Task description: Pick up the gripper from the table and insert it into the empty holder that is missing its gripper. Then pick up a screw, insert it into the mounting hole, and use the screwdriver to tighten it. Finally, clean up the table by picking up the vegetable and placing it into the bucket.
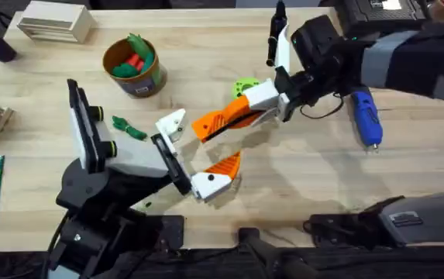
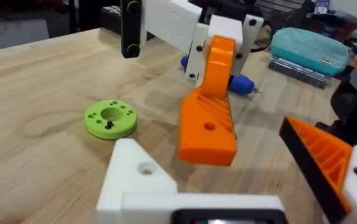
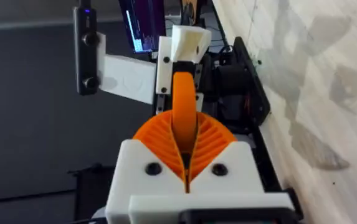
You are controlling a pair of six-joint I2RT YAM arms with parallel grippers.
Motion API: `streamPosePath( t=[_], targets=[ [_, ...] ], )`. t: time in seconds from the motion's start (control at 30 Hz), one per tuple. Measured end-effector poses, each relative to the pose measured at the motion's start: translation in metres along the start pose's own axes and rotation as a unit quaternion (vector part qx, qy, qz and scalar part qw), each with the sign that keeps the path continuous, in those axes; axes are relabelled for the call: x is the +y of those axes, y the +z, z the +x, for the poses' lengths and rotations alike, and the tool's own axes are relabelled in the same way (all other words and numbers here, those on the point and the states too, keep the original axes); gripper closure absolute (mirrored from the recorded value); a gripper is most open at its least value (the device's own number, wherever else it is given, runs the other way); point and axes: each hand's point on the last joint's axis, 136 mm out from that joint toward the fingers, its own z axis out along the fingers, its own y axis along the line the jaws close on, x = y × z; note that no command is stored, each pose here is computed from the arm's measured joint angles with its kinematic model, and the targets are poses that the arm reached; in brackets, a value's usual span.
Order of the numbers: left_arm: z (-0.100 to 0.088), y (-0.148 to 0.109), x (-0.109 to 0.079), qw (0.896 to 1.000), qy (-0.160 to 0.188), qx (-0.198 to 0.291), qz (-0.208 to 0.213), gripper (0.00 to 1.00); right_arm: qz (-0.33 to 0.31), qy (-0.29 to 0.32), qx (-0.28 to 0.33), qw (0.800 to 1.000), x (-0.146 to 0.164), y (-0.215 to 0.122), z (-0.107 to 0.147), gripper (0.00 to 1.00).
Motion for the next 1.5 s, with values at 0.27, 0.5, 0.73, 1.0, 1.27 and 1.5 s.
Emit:
streamPosePath(
  t=[0.27, 0.5, 0.73, 1.0, 1.27, 1.5],
  targets=[
    [0.0, 0.0, 0.0, 1.0, 0.0, 0.0, 0.0, 0.014, 0.0, 0.026, -0.013, 1.0, -0.018, -0.008, -0.001, 0.983],
    [0.0, 0.0, 0.0, 1.0, 0.0, 0.0, 0.0, 0.014, -0.012, 0.107, -0.062, 0.992, -0.038, -0.042, 0.013, 0.983],
    [0.0, 0.0, 0.0, 1.0, 0.0, 0.0, 0.0, 0.014, -0.068, 0.173, -0.135, 0.973, -0.013, -0.081, 0.041, 0.983],
    [0.0, 0.0, 0.0, 1.0, 0.0, 0.0, 0.0, 0.014, -0.059, 0.047, -0.195, 0.978, -0.008, -0.104, 0.035, 0.983],
    [0.0, 0.0, 0.001, 1.0, 0.001, -0.001, -0.002, 0.014, 0.035, -0.051, -0.193, 0.979, -0.052, -0.119, -0.005, 0.984],
    [0.0, 0.0, 0.001, 1.0, 0.0, -0.001, -0.002, 0.014, 0.059, -0.019, -0.202, 0.977, -0.04, -0.132, -0.026, 0.985]
  ],
)
